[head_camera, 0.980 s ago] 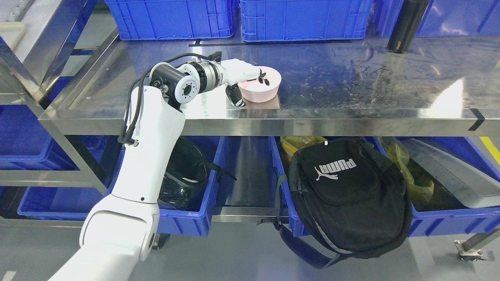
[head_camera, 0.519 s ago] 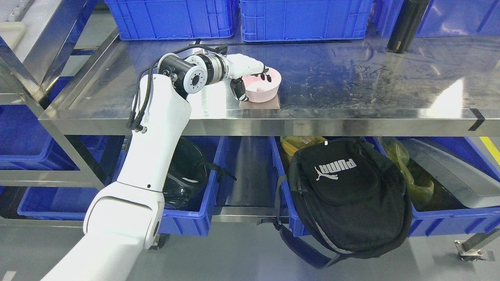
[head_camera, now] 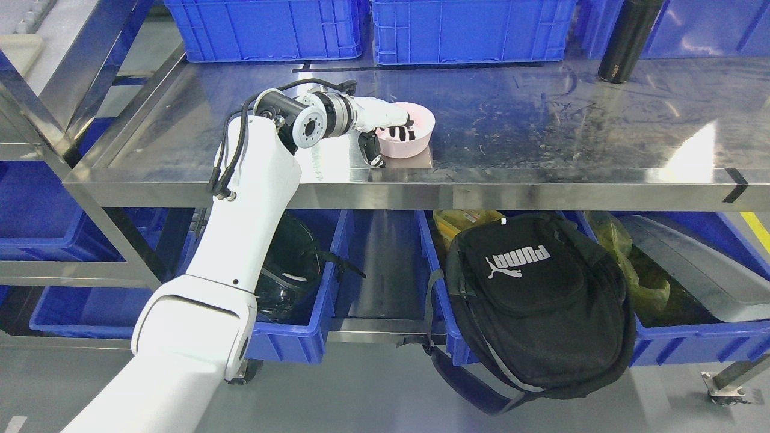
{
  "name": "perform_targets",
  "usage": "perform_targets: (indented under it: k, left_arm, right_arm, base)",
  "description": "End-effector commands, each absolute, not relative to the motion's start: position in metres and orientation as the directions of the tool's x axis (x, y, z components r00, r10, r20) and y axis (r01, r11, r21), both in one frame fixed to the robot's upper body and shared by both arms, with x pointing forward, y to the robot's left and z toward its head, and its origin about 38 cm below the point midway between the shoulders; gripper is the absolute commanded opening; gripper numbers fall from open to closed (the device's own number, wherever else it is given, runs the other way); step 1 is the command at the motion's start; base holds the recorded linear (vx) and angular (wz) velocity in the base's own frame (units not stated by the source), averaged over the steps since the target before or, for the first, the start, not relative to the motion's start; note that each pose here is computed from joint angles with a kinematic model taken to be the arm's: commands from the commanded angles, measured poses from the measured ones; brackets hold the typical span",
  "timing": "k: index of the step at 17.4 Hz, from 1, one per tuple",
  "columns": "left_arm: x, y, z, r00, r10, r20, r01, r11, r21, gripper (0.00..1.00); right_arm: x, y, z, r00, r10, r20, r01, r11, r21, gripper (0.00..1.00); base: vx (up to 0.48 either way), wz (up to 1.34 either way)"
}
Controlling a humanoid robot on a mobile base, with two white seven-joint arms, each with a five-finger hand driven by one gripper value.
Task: Stack pink IKEA bowl on shelf middle layer
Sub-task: 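Hook the left hand fingers over the pink bowl's rim and grip it, then lift the pink bowl off the shelf with the left hand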
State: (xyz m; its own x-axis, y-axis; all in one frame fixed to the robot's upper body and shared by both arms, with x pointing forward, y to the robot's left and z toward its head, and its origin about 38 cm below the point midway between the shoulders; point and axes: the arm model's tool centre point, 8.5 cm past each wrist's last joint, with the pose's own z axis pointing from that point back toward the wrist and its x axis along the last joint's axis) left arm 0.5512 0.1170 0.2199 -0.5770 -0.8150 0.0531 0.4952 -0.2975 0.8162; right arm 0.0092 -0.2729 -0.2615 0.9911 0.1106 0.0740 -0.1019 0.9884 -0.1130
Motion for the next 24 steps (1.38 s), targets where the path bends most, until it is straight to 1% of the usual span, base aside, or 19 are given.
perform_targets:
  k: [1,3,5,6,9,14,19,24]
  left_arm:
    - [0.551,0.126,0.199,-0.582,-0.811,0.062,0.544,-0.332,0.77,0.26]
    - [0.552,0.128,0.201,-0.582,-0.811,0.066,0.541,-0.325,0.776,0.19]
    - [0.552,0.131,0.205,-0.6,-0.797,0.073,0.525,-0.323,0.787,0.08]
    - [0.551,0.136,0.208,-0.616,-0.784,0.078,0.518,-0.329,0.79,0.0]
    - [0.552,0.146,0.228,-0.615,-0.784,0.089,0.482,-0.284,0.829,0.0]
    - [0.546,0.163,0.281,-0.632,-0.773,0.054,0.337,-0.212,0.917,0.0]
    - [0.536,0.171,0.312,-0.646,-0.764,-0.005,0.226,-0.198,0.954,0.01]
    - [0.515,0.167,0.329,-0.674,-0.733,-0.089,0.12,-0.227,0.966,0.02]
  right_arm:
    - [0.0,-0.284,-0.261,0.992,0.112,0.066,-0.102,0.986,-0.128,1.0]
    - [0.0,-0.284,-0.261,0.992,0.112,0.066,-0.102,0.986,-0.128,1.0]
    - [0.0,-0.284,-0.261,0.992,0.112,0.066,-0.102,0.986,-0.128,1.0]
    - [0.0,-0.284,-0.261,0.992,0.112,0.066,-0.102,0.986,-0.128,1.0]
    - [0.0,-0.284,-0.261,0.992,0.112,0.066,-0.102,0.986,-0.128,1.0]
    - [0.0,-0.284,-0.261,0.992,0.112,0.066,-0.102,0.986,-0.128,1.0]
    - [0.0,-0.284,-0.261,0.992,0.112,0.066,-0.102,0.986,-0.128,1.0]
    - [0.0,-0.284,-0.261,0.992,0.112,0.066,-0.102,0.986,-0.128,1.0]
  base:
    - [-0.002,0.03]
    - [-0.009,0.06]
    - [-0.009,0.04]
    - [0.006,-0.02]
    - [0.0,0.0]
    - [0.0,0.0]
    - [-0.001,0.01]
    - [0.005,0.15]
